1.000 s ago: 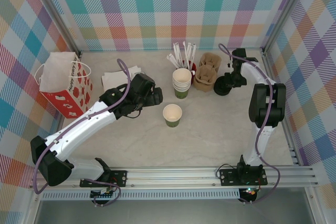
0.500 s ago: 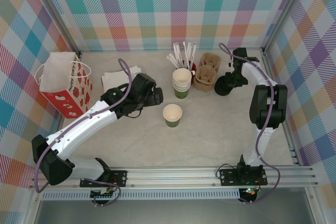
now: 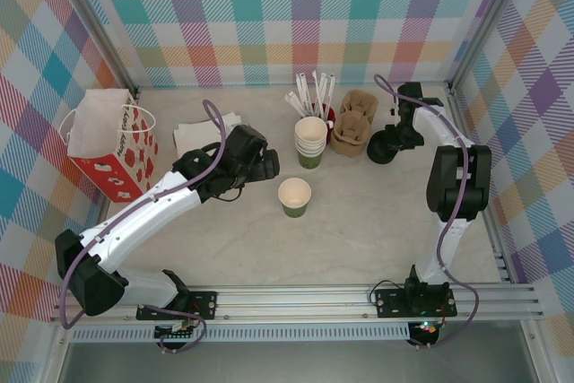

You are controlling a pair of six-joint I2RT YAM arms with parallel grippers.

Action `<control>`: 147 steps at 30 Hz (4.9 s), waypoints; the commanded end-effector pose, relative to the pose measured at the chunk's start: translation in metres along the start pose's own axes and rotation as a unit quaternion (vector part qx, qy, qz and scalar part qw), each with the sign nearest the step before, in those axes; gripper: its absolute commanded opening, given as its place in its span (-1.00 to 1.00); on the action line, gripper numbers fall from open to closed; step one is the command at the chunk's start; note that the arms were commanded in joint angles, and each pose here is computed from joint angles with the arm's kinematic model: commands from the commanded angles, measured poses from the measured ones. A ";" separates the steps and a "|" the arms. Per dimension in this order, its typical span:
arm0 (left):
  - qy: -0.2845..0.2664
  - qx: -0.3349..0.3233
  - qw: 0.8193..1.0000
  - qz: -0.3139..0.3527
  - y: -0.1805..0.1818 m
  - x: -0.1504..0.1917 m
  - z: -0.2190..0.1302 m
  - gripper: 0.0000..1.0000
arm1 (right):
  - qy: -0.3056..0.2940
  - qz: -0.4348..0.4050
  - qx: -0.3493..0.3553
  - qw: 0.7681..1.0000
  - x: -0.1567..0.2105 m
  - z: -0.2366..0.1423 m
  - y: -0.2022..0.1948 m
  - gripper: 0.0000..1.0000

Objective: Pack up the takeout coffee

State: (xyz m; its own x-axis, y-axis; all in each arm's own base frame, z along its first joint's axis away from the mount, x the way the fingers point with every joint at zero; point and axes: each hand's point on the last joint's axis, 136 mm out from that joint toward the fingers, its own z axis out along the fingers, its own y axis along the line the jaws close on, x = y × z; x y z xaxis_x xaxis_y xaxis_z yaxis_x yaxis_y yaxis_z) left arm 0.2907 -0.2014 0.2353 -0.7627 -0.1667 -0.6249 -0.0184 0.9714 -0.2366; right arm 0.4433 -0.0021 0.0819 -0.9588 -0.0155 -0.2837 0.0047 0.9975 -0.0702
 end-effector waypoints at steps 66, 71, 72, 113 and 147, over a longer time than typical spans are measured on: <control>0.067 0.446 0.892 0.016 -0.200 -0.017 -0.039 0.90 | -0.201 -0.017 -0.362 0.910 0.081 -0.217 0.133 -0.62; 0.075 0.457 0.886 0.012 -0.209 -0.014 -0.037 0.83 | -0.197 -0.028 -0.370 0.908 0.087 -0.224 0.140 -0.62; 0.076 0.456 0.887 0.012 -0.209 -0.013 -0.035 0.82 | -0.196 -0.030 -0.371 0.907 0.088 -0.224 0.141 -0.62; -0.050 0.123 0.975 0.177 -0.112 -0.010 -0.002 -0.77 | -0.111 0.020 -0.375 0.920 0.091 -0.251 0.162 0.09; -0.218 -0.015 0.870 0.442 -0.147 0.005 -0.019 -0.84 | 0.155 0.359 -0.472 0.790 0.088 -0.259 0.208 0.23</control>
State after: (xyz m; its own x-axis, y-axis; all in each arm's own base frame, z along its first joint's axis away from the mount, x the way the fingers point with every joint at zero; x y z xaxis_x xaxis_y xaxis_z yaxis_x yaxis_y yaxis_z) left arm 0.2804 -0.3343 0.2763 -0.1933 0.6190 -0.7613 0.4317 0.7504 0.5005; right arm 0.2875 0.2120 0.2920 -0.8413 0.4665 0.2731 0.4687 0.3780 0.7984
